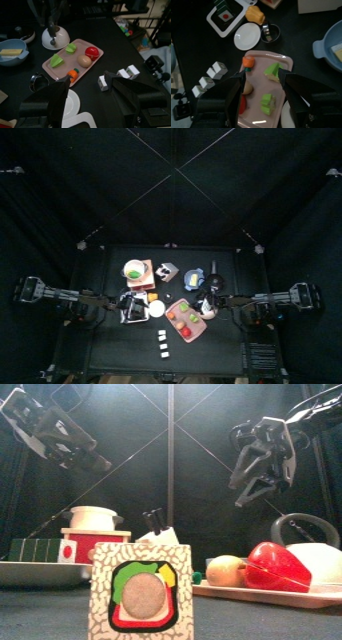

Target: Grab starfruit top

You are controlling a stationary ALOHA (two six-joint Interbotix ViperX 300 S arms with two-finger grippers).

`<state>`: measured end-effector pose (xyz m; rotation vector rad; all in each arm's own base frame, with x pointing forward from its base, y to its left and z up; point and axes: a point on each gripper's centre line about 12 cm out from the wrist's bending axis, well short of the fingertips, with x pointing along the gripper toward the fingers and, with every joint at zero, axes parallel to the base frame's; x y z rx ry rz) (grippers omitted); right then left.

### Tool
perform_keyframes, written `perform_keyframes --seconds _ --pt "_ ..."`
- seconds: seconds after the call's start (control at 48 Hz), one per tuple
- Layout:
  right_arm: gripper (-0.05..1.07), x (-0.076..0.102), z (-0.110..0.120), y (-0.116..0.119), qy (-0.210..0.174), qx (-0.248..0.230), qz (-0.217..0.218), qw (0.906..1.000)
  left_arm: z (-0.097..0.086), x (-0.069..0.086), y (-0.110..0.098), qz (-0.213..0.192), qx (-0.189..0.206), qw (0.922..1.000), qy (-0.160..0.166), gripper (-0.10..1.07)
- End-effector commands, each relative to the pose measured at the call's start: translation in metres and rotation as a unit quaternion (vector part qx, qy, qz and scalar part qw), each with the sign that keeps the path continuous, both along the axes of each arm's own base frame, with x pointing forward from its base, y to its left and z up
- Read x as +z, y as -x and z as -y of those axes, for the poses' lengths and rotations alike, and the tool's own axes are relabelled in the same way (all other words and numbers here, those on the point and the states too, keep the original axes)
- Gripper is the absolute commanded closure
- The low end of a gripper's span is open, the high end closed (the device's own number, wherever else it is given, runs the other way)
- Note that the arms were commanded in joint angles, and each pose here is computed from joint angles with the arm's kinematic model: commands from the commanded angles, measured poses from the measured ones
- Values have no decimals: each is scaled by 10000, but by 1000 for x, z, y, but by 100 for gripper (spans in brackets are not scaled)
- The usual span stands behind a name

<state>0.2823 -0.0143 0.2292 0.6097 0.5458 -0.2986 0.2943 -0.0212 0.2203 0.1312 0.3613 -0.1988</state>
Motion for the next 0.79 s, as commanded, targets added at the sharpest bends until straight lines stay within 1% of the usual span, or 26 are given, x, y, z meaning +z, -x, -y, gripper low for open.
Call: perform_keyframes --seconds 0.0,0.062,0.167,0.25,0.312,0.417,0.5,0.583,0.625,0.688,0.708,0.75,0.771 --pt "15 19 1 3 -25 -12 348 9994 -10 9 -25 14 166 9997 -163 6" --pt "15 20 8 10 -28 -142 401 9991 -17 5 -34 -85 253 9993 -262 6" --pt "15 19 27 24 -15 -535 464 9975 -26 -4 -49 -264 352 9984 -366 6" --pt "15 19 42 35 34 -821 560 9950 -27 -13 -61 -377 253 9974 -555 6" --pt "15 19 51 41 66 -968 651 9932 -26 -19 -72 -432 99 9959 -787 6" --pt "15 15 60 46 112 -1072 785 9911 -26 -26 -89 -487 -61 9932 -1051 6" --pt "15 6 63 48 62 -1103 809 9906 -28 -30 -105 -522 -87 9922 -1126 6" --pt "15 -1 61 49 37 -1035 799 9914 -32 -36 -122 -625 -5 9907 -1207 6" --pt "15 -3 61 49 37 -1012 791 9917 -35 -41 -129 -747 46 9886 -1307 6" --pt "15 -6 59 50 59 -955 798 9922 -40 -48 -138 -952 80 9825 -1597 6" --pt "15 -7 59 50 61 -941 802 9923 -42 -52 -141 -1080 100 9780 -1781 6" --pt "15 -9 58 51 83 -887 802 9928 -45 -56 -144 -1206 117 9729 -1970 6" --pt "15 -10 57 51 78 -873 814 9928 -48 -59 -147 -1320 139 9677 -2143 6"
